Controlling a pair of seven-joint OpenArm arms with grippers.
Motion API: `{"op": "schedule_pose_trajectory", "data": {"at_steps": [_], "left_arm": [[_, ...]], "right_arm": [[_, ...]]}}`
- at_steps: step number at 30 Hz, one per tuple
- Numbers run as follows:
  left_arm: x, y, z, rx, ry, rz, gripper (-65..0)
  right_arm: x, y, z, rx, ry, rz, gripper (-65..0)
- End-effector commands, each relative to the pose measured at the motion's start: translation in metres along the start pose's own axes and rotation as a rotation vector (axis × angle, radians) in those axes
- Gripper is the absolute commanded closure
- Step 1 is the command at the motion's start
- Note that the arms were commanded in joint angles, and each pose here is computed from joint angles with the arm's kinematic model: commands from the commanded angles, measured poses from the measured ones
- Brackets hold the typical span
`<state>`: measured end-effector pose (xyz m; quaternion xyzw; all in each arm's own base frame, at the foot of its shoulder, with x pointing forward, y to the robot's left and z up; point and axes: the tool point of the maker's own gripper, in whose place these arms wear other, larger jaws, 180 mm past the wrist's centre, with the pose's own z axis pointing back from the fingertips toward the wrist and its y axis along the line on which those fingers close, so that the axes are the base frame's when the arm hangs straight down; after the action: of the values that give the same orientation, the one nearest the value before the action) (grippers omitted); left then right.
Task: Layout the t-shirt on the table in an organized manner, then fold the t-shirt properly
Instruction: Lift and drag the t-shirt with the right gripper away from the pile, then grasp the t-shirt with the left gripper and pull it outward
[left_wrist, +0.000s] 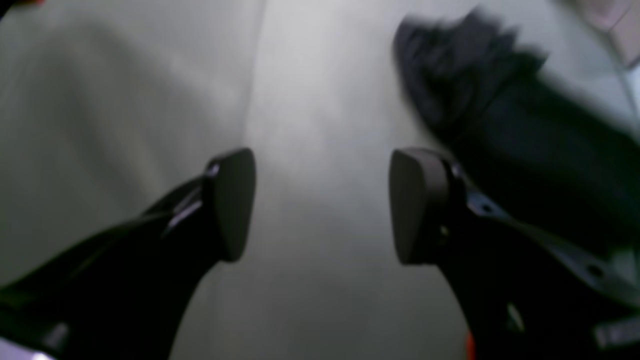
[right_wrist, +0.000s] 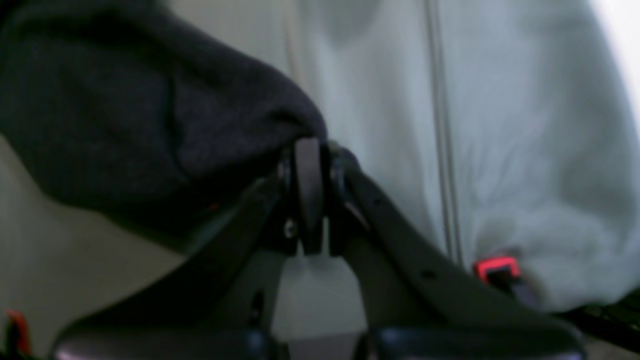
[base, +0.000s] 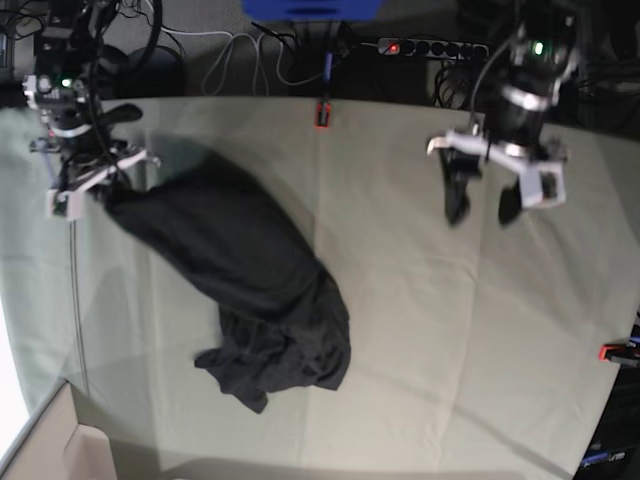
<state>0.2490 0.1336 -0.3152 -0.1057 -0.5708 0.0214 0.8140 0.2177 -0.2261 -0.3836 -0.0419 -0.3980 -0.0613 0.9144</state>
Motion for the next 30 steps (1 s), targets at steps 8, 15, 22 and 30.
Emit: {"op": "schedule_pose_trajectory", "data": {"at_steps": [8,15,22,30], "left_arm": [[0.019,-0.074,-0.069,-0.202,-0.078,0.001,-41.2],[-0.011,-0.095,-0.131,-0.197,0.011,0.050,-41.2],[-0.043,-0.135,-0.161,-0.270,0.114,-0.001,-41.2],[-0.065,-0.147,-0.185,-0.261,0.195,0.003,-39.9]], "right_arm": [[-0.038,-0.009,-0.006,0.038,0.089,0.033,0.0],[-0.050,-0.009,-0.003,0.041,0.122,0.035,-10.8],[-0.055,-0.008,-0.001,0.045,0.135,0.040,-22.9],[-0.056,-0.009,0.000,0.043,0.138,0.039,-22.9]]}}
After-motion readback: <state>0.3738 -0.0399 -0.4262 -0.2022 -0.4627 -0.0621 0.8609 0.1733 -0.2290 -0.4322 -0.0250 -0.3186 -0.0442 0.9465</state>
